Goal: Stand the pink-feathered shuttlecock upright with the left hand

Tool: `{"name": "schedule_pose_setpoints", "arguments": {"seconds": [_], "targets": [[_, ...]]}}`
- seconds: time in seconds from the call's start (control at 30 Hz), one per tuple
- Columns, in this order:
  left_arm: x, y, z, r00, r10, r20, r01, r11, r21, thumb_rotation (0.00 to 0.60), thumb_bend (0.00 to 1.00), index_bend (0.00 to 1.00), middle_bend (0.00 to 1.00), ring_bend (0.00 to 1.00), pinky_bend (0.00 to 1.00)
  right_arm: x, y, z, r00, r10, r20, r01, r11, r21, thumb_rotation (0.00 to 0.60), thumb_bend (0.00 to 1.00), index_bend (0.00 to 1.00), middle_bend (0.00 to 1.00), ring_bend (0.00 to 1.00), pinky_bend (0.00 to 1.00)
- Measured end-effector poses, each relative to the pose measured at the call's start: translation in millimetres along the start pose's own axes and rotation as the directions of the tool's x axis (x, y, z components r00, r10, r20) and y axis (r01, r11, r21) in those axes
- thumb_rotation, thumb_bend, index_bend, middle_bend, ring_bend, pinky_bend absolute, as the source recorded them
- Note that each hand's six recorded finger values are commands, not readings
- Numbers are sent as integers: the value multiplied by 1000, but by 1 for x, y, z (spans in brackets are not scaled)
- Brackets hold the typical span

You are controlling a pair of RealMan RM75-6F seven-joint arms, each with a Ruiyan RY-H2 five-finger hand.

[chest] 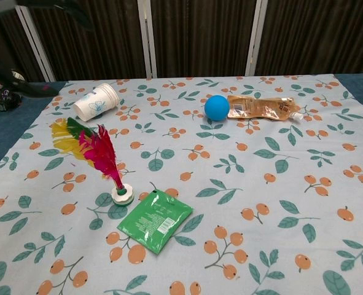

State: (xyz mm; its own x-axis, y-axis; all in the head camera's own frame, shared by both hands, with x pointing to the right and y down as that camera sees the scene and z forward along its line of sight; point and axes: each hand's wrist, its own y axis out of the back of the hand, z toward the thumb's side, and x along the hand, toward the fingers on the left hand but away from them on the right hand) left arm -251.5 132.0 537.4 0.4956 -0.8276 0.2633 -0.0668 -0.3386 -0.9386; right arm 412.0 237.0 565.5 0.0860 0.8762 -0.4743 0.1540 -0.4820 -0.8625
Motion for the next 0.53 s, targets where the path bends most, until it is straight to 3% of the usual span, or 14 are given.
{"name": "schedule_pose_setpoints", "arguments": {"seconds": [0.2,0.4,0.53], "targets": [[-63,9,-46,987,61,-148,-50,996,79,600,130,167,0,0,0,0,-1,0,1000,-6,6,5,1000,21,600,120,72,0,0,0],[-115,-4,-82,965,47,-258,-13,992,129,600,54,34,0,0,0,-1,-2,4,1000,0,-14,1,999,46,600,101,44,0,0,0],[-142,-19,-98,947,7,-321,33,992,119,600,54,20,0,0,0,-2,-2,5,1000,-6,-31,8,998,66,600,97,6,0,0,0]]}}
